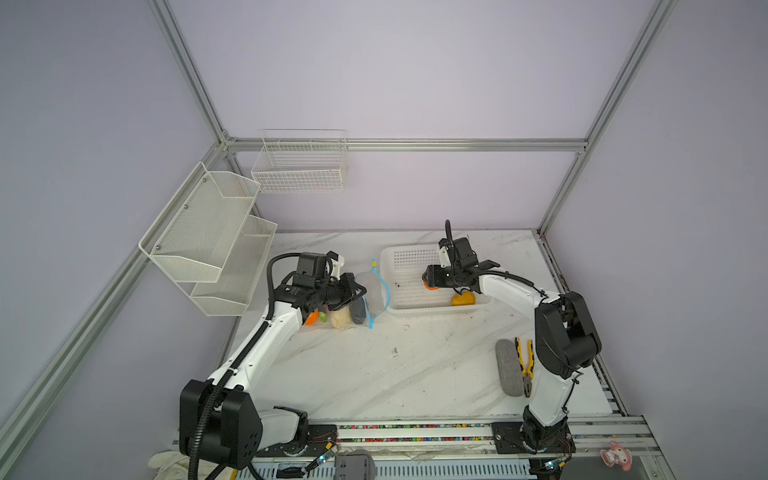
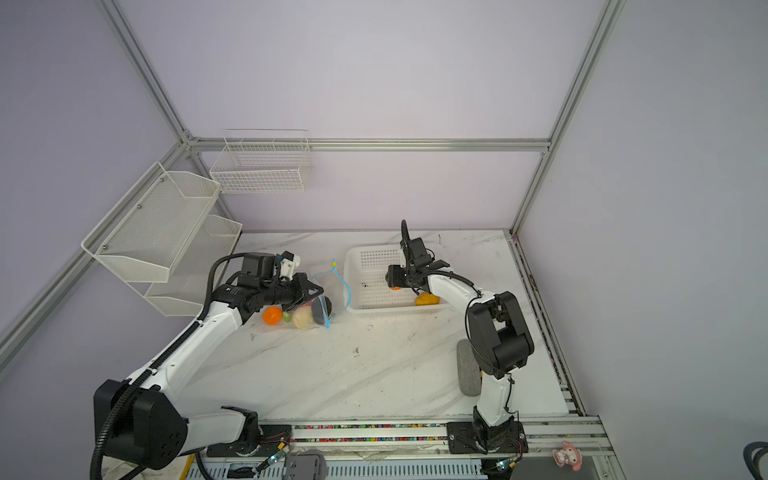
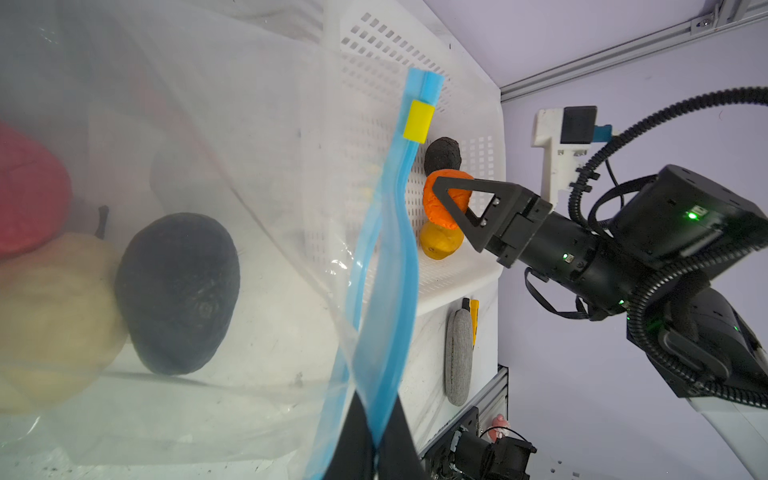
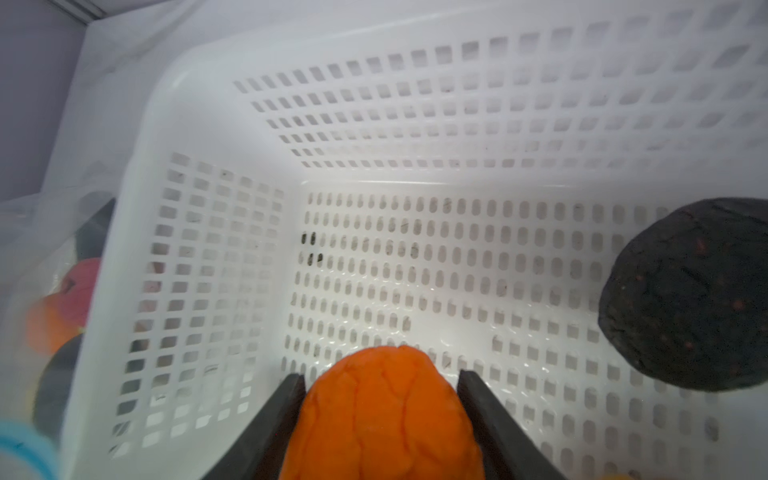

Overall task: Place the food in the zip-top bag and seal the zipper
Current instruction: 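Lift the orange with the right gripper and carry it to the bag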

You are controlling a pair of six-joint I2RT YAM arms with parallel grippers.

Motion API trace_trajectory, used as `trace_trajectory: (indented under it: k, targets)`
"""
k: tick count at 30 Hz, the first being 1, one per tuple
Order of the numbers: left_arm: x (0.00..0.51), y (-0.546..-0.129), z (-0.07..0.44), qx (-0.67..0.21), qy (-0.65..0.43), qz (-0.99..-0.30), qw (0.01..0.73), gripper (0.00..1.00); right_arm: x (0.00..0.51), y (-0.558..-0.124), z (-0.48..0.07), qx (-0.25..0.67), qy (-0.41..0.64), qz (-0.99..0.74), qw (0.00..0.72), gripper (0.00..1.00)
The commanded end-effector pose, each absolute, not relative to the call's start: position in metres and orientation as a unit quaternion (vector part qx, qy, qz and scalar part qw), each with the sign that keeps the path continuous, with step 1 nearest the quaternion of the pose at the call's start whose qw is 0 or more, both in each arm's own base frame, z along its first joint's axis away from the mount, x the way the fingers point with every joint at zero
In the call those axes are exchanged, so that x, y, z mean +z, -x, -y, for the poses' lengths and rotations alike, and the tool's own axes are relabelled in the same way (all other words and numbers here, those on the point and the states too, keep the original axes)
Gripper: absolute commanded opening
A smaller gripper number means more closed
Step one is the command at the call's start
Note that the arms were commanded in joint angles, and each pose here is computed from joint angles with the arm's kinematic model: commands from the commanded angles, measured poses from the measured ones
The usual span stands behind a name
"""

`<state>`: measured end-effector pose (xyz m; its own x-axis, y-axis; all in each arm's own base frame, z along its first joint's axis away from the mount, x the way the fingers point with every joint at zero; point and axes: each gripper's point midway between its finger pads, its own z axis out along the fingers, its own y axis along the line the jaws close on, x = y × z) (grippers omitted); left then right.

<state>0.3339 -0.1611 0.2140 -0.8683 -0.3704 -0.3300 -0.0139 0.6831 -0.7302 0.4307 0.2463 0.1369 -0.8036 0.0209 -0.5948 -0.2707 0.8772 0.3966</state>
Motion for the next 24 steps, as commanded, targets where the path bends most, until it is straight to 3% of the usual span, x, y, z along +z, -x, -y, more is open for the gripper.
trace_trajectory:
  k: [1, 10, 24]
  targets:
    - [0.228, -0.342, 0.165, -0.399, 0.103, -0.877, 0.248, 0.00, 0.182, -0.425, -0.263, 0.307, 0.100, -0.878, 0.352, 0.59]
    - [0.232, -0.343, 0.166, -0.401, 0.103, -0.875, 0.250, 0.00, 0.221, -0.384, -0.314, 0.399, 0.172, -0.815, 0.384, 0.57]
    - [0.238, -0.341, 0.165, -0.402, 0.101, -0.874, 0.255, 0.00, 0.212, -0.342, -0.390, 0.446, 0.226, -0.788, 0.359, 0.55]
